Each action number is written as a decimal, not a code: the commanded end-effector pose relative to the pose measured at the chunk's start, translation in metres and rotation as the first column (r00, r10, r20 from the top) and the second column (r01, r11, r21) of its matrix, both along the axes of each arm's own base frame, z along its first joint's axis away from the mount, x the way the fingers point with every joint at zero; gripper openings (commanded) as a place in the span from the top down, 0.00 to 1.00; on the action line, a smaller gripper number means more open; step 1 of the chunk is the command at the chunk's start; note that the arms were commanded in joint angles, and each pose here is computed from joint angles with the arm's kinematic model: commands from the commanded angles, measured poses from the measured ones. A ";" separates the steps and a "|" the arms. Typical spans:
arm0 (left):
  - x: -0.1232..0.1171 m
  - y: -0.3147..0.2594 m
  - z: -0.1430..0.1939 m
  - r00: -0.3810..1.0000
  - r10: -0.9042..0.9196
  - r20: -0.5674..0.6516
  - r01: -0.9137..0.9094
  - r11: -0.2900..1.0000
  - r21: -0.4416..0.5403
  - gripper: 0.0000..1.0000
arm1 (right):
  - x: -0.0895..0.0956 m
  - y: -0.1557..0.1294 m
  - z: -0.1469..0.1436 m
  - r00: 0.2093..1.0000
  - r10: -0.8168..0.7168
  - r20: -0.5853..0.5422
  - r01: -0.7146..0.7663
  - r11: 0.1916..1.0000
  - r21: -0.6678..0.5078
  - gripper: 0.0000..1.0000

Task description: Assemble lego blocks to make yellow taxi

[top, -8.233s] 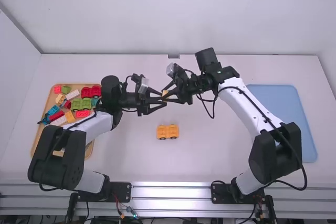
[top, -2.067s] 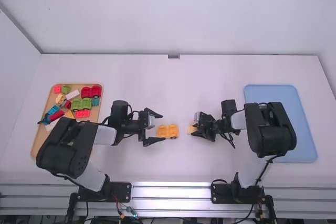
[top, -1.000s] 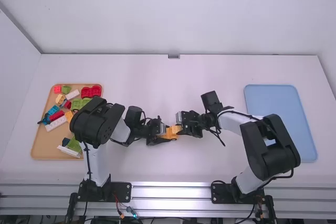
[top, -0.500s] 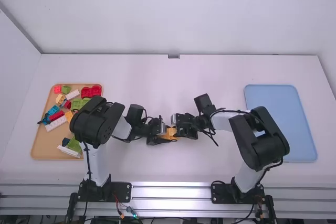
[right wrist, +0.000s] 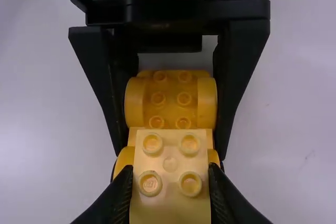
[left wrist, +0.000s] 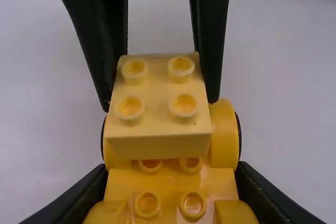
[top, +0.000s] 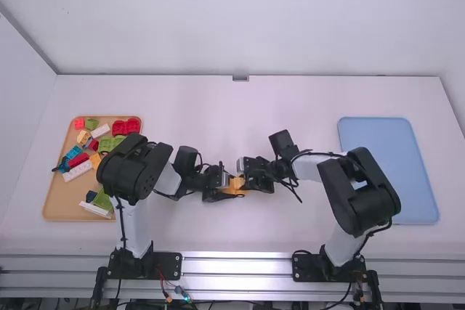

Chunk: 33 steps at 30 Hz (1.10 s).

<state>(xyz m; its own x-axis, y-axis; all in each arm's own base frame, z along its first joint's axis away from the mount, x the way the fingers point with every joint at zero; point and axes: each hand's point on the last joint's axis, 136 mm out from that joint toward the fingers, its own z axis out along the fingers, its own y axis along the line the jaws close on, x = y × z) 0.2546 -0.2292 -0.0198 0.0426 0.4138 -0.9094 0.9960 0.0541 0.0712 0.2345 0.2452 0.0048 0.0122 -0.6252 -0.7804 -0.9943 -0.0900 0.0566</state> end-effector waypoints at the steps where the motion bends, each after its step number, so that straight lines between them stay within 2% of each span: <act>1: -0.006 -0.002 -0.002 1.000 -0.019 -0.015 0.019 1.000 -0.008 0.60 | 0.001 -0.002 -0.006 1.000 -0.019 -0.019 0.019 0.999 -0.033 0.99; 11: -0.002 -0.004 -0.002 0.999 -0.020 -0.035 0.020 1.000 -0.002 0.61 | -0.006 0.003 -0.007 1.000 0.006 -0.022 -0.006 0.999 -0.039 0.98; 19: -0.002 -0.003 -0.002 0.999 -0.020 -0.035 0.020 1.000 -0.003 0.62 | -0.003 -0.001 -0.009 1.000 -0.008 -0.016 0.007 0.998 -0.057 0.98; 21: -0.003 -0.003 -0.003 0.999 -0.020 -0.036 0.020 1.000 -0.002 0.62 | -0.002 -0.002 -0.009 1.000 -0.013 -0.017 0.012 0.998 -0.056 0.93; 22: -0.003 -0.003 -0.003 0.999 -0.020 -0.037 0.020 1.000 -0.002 0.61 | -0.002 -0.002 -0.009 1.000 -0.016 -0.020 0.015 0.998 -0.053 0.85; 24: -0.003 -0.003 -0.003 0.999 -0.020 -0.037 0.020 1.000 -0.002 0.61 | 0.000 -0.002 -0.009 0.999 -0.030 -0.027 0.028 0.998 -0.056 0.82; 25: -0.003 -0.003 -0.003 0.999 -0.020 -0.038 0.020 1.000 -0.002 0.61 | 0.000 -0.001 -0.009 0.999 -0.034 -0.030 0.032 0.998 -0.058 0.71; 26: -0.003 -0.003 -0.003 0.999 -0.020 -0.036 0.020 1.000 -0.002 0.61 | -0.002 0.000 -0.009 0.999 -0.024 -0.024 0.022 0.998 -0.058 0.65; 28: -0.003 -0.003 -0.003 0.999 -0.020 -0.037 0.020 1.000 -0.002 0.61 | -0.002 0.000 -0.009 0.999 -0.023 -0.024 0.021 0.998 -0.057 0.63; 30: -0.003 -0.003 -0.003 0.999 -0.020 -0.038 0.020 1.000 -0.002 0.61 | -0.001 0.000 -0.008 0.999 -0.023 -0.023 0.021 0.998 -0.051 0.54; 33: -0.003 -0.003 -0.003 0.999 -0.020 -0.037 0.020 1.000 -0.002 0.61 | 0.000 0.001 -0.007 0.999 -0.026 -0.023 0.025 0.999 -0.045 0.50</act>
